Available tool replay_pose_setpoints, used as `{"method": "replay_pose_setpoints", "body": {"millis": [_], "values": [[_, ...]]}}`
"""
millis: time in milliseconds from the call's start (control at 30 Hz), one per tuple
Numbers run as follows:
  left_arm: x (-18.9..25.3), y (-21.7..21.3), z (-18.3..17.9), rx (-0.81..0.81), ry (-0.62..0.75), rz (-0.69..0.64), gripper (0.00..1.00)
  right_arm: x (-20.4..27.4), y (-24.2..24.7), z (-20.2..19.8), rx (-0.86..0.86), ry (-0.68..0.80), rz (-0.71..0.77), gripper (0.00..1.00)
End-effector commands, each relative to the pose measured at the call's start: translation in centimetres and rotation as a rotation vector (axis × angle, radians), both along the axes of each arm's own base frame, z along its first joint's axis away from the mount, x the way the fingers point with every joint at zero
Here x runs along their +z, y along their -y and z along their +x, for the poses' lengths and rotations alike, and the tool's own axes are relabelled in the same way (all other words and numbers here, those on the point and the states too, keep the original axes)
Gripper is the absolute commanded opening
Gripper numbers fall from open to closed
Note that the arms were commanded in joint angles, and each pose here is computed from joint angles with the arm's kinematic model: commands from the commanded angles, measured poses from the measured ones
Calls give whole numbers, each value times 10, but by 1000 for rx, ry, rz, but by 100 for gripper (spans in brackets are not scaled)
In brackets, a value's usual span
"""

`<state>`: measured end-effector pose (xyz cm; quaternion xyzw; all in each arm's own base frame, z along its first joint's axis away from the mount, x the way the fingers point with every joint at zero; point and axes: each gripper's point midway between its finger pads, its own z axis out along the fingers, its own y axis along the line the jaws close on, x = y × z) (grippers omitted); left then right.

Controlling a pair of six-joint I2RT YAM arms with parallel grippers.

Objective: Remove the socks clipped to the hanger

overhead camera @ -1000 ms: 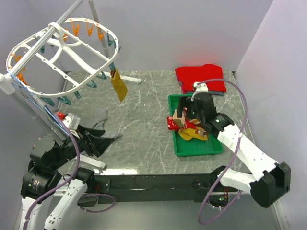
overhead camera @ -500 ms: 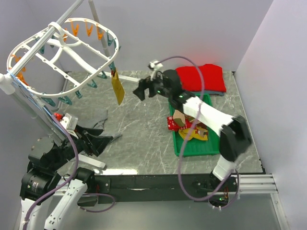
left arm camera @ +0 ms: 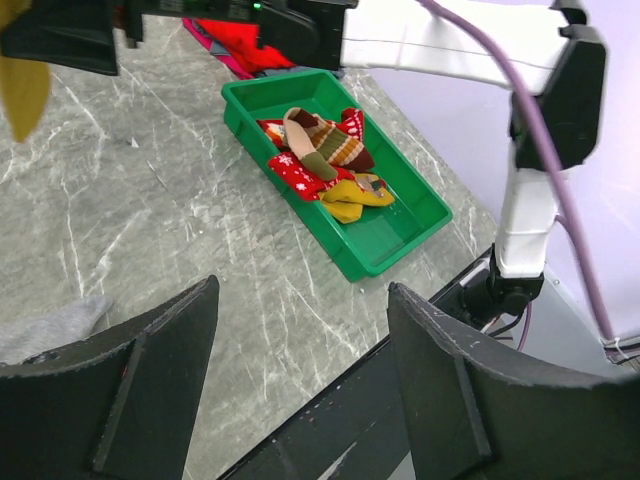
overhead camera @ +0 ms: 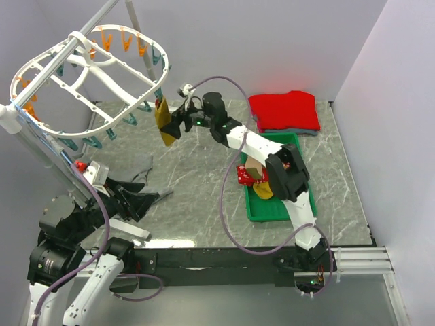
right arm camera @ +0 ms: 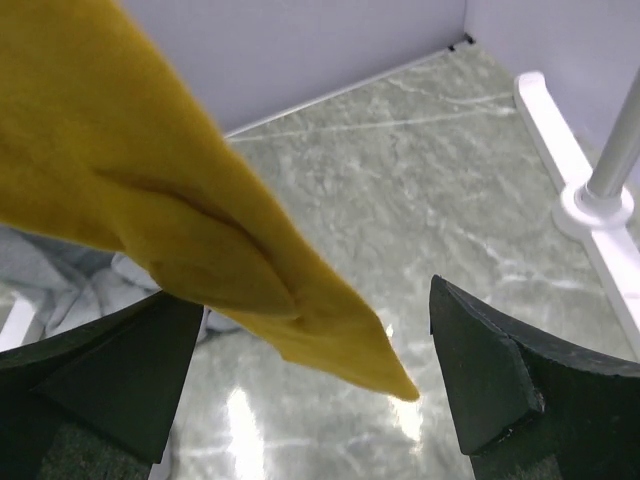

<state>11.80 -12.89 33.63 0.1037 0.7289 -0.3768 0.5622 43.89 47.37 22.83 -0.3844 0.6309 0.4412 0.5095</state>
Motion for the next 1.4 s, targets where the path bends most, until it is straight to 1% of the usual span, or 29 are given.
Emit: {"method": "replay_pose_setpoints", "body": {"millis": [0, 67, 100, 167, 200, 233, 267, 300, 333, 367, 400, 433, 467, 500, 567, 600, 667, 700, 767, 867, 967, 1200, 1233, 1367], "values": [[13, 0, 1, 2, 38, -15, 73, 42, -22, 1, 24, 106, 67, 100], [13, -1, 1, 5, 36, -11, 73, 44, -25, -6, 37, 107, 67, 97], [13, -1, 0, 8, 38, -10, 73, 46, -26, -17, 56, 105, 65, 95], [14, -1, 0, 6, 42, -8, 73, 51, -27, -32, 82, 109, 75, 86], [14, -1, -1, 6, 42, -8, 73, 52, -25, -49, 104, 93, 78, 77], [15, -2, 0, 9, 43, -9, 73, 55, -24, -58, 114, 87, 88, 59], [15, -1, 0, 6, 43, -9, 73, 47, -21, -67, 123, 73, 89, 50], [16, -1, 0, 6, 47, -11, 73, 65, -20, -82, 140, 74, 115, 40], [15, -1, 1, 6, 42, -14, 73, 69, -17, -89, 143, 67, 124, 26], [16, -1, 1, 6, 42, -17, 73, 61, -15, -97, 140, 33, 115, 19], [16, 0, 1, 5, 41, -18, 73, 78, -10, -107, 140, 24, 142, 14], [14, 0, 1, 5, 36, -21, 74, 82, -9, -117, 155, 8, 153, 7], [13, -1, 1, 10, 32, -21, 74, 77, -5, -126, 165, -15, 153, 2], [11, 0, 2, 12, 26, -22, 74, 93, 0, -136, 173, -28, 181, 0], [10, 0, 2, 9, 16, -26, 76, 94, 4, -152, 193, -67, 188, 0], [10, 1, 2, 3, 11, -28, 76, 109, 10, -162, 203, -77, 216, 0], [11, 1, 2, 8, 6, -29, 78, 113, 16, -174, 213, -130, 237, 0], [13, 0, 3, 16, 11, -32, 79, 125, 21, -182, 227, -128, 258, 0], [14, -2, 3, 27, 11, -37, 80, 133, 26, -193, 252, -169, 280, 0], [15, -1, 6, 32, 11, -53, 86, 144, 29, -209, 291, -221, 297, 0], [13, -2, 12, 58, -1, -74, 88, 154, 32, -224, 326, -260, 313, 0], [8, -16, 36, 194, -17, -89, 94, 179, 42, -261, 412, -276, 349, 0], [7, -17, 39, 206, -25, -93, 96, 181, 43, -265, 425, -278, 349, 0], [3, -21, 51, 253, -54, -90, 97, 192, 49, -280, 456, -278, 364, 0]]}}
